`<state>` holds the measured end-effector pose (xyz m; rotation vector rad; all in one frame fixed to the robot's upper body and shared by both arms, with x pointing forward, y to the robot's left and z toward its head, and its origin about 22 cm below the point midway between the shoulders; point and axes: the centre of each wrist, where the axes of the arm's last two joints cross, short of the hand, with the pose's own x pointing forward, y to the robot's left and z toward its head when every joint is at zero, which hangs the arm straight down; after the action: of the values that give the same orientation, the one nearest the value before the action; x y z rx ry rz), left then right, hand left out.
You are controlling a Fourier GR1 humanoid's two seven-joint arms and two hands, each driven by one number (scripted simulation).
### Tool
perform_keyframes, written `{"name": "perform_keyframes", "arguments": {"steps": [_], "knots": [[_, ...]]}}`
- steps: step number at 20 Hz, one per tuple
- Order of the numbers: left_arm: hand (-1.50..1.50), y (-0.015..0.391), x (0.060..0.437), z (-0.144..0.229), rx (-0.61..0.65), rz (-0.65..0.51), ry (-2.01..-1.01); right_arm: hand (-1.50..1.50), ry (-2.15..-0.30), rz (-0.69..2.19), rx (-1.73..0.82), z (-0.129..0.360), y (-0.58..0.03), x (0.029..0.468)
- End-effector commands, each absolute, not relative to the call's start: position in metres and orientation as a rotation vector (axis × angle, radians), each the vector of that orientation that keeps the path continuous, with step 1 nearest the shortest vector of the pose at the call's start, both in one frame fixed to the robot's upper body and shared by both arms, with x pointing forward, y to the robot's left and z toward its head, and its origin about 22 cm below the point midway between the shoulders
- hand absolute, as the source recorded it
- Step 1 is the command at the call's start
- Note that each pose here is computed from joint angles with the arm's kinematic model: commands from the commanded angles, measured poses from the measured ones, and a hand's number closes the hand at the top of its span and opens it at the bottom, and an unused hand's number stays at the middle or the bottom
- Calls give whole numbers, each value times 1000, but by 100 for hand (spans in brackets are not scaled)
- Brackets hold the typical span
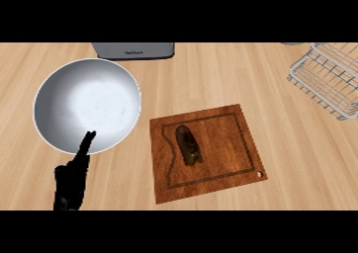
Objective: Pick the can from the cutting board and place it in the tiered basket
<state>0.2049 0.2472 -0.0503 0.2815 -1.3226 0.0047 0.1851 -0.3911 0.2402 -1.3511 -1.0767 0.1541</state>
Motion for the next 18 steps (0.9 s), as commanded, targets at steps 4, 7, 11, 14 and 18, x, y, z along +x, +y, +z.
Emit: {"name": "perform_keyframes", "arguments": {"steps": [4, 7, 11, 14, 18], "knots": [[0, 228, 217, -52, 255, -3, -1304, 150, -1089, 116, -1446, 292, -386, 173], [0, 238, 211, -60, 259, -35, -1299, 150, -1087, 64, -1445, 313, -413, 187], [0, 250, 219, -59, 238, -19, -1299, 150, -1098, 53, -1434, 322, -411, 222], [0, 240, 217, -59, 236, -39, -1304, 150, -1045, 43, -1451, 334, -417, 244], [0, 224, 224, -43, 243, -44, -1310, 150, -1064, 50, -1413, 318, -426, 266]]}}
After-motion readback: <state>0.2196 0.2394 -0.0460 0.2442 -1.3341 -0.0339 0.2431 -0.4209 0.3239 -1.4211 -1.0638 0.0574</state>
